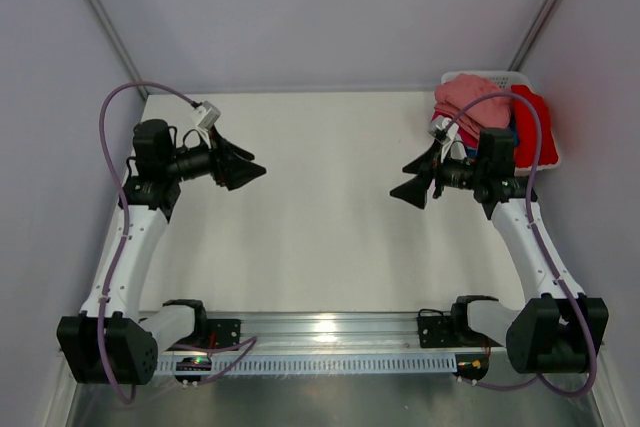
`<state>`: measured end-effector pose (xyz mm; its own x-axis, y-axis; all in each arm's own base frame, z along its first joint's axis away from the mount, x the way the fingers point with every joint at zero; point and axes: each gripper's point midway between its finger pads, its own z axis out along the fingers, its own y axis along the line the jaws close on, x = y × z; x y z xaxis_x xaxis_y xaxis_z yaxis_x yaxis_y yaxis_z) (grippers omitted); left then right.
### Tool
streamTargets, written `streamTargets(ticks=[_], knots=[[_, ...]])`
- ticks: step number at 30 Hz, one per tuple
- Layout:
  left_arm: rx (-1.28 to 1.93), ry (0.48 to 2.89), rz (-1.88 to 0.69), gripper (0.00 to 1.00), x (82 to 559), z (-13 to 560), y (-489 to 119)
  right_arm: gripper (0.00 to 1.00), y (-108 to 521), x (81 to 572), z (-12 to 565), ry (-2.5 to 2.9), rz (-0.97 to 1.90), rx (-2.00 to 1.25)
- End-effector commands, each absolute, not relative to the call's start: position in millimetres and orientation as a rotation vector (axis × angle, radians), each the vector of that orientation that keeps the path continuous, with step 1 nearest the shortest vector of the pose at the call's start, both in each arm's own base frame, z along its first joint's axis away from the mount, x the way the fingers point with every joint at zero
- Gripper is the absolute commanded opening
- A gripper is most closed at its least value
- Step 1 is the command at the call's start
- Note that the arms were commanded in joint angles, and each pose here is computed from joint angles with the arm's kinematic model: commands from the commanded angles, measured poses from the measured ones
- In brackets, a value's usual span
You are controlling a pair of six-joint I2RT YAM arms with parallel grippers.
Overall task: Fold and stack the t-shirts
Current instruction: Grab the tshirt from the pile
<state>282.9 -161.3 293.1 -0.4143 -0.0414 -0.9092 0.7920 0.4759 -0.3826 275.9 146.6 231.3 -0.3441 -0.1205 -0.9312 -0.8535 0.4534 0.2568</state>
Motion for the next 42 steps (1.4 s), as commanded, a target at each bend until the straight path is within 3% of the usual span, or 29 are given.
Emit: streamTargets(ticks=[1, 2, 3, 4, 5, 7, 9, 10, 11, 12, 13, 14, 15, 16, 17, 18, 19, 20, 22, 23, 24, 25, 26, 27, 29, 35, 42], knots=[[0.653, 1.709, -1.043, 0.63, 284, 302, -160, 0.90, 147, 275, 242, 1.703, 0.955, -0.868], [0.653, 1.711, -1.041, 0.09, 285, 301, -160, 0.73, 147, 274, 243, 1.700, 0.959, -0.872], [0.651, 1.718, -1.053, 0.00, 284, 299, -161, 0.51, 148, 273, 243, 1.700, 0.963, -0.873], [0.661, 1.715, -1.064, 0.00, 281, 300, -162, 0.23, 148, 273, 243, 1.697, 0.965, -0.876], [0.670, 1.709, -1.068, 0.00, 280, 300, -162, 0.03, 148, 272, 244, 1.691, 0.966, -0.881], [0.643, 1.707, -1.062, 0.01, 284, 301, -161, 0.03, 149, 270, 243, 1.688, 0.975, -0.888], [0.647, 1.705, -1.056, 0.46, 284, 301, -161, 0.03, 149, 271, 244, 1.687, 0.969, -0.885], [0.646, 1.703, -1.047, 0.63, 284, 302, -160, 0.08, 148, 272, 244, 1.691, 0.966, -0.881], [0.648, 1.701, -1.049, 0.78, 284, 302, -161, 0.30, 147, 274, 243, 1.697, 0.951, -0.876], [0.646, 1.703, -1.049, 0.85, 284, 302, -161, 0.65, 147, 274, 242, 1.701, 0.951, -0.875], [0.641, 1.707, -1.049, 0.87, 285, 301, -161, 0.76, 146, 275, 242, 1.704, 0.949, -0.873], [0.640, 1.709, -1.046, 0.85, 285, 300, -160, 0.82, 146, 275, 241, 1.708, 0.949, -0.868], [0.641, 1.706, -1.042, 0.82, 286, 301, -160, 0.76, 146, 275, 241, 1.710, 0.953, -0.868], [0.644, 1.705, -1.042, 0.75, 285, 301, -160, 0.59, 147, 275, 241, 1.709, 0.955, -0.870], [0.643, 1.707, -1.039, 0.41, 286, 300, -160, 0.25, 146, 275, 241, 1.710, 0.957, -0.870], [0.641, 1.709, -1.038, 0.22, 286, 299, -159, 0.04, 147, 274, 241, 1.708, 0.962, -0.874], [0.642, 1.710, -1.040, 0.06, 285, 299, -160, 0.03, 148, 272, 240, 1.701, 0.975, -0.887], [0.652, 1.703, -1.033, 0.00, 286, 299, -160, 0.03, 148, 271, 240, 1.701, 0.982, -0.889], [0.649, 1.707, -1.029, 0.00, 285, 297, -159, 0.03, 148, 272, 240, 1.705, 0.977, -0.883], [0.647, 1.708, -1.029, 0.17, 285, 297, -159, 0.09, 147, 274, 240, 1.705, 0.966, -0.879], [0.645, 1.710, -1.023, 0.37, 285, 296, -159, 0.26, 146, 275, 239, 1.710, 0.957, -0.875], [0.645, 1.708, -1.019, 0.51, 286, 296, -158, 0.51, 146, 276, 239, 1.715, 0.949, -0.871], [0.643, 1.708, -1.013, 0.77, 286, 297, -158, 0.90, 145, 278, 238, 1.721, 0.940, -0.864], [0.638, 1.712, -1.011, 0.86, 287, 296, -158, 0.99, 145, 278, 237, 1.724, 0.942, -0.860], [0.615, 1.720, -0.983, 0.99, 292, 296, -155, 0.99, 144, 279, 236, 1.732, 0.936, -0.852], [0.495, 1.775, -0.826, 0.99, 316, 287, -137, 0.99, 129, 300, 234, 1.773, 0.789, -0.742], [0.238, 1.876, -0.511, 0.99, 357, 282, -88, 0.99, 53, 367, 262, 1.824, 0.279, -0.302]])
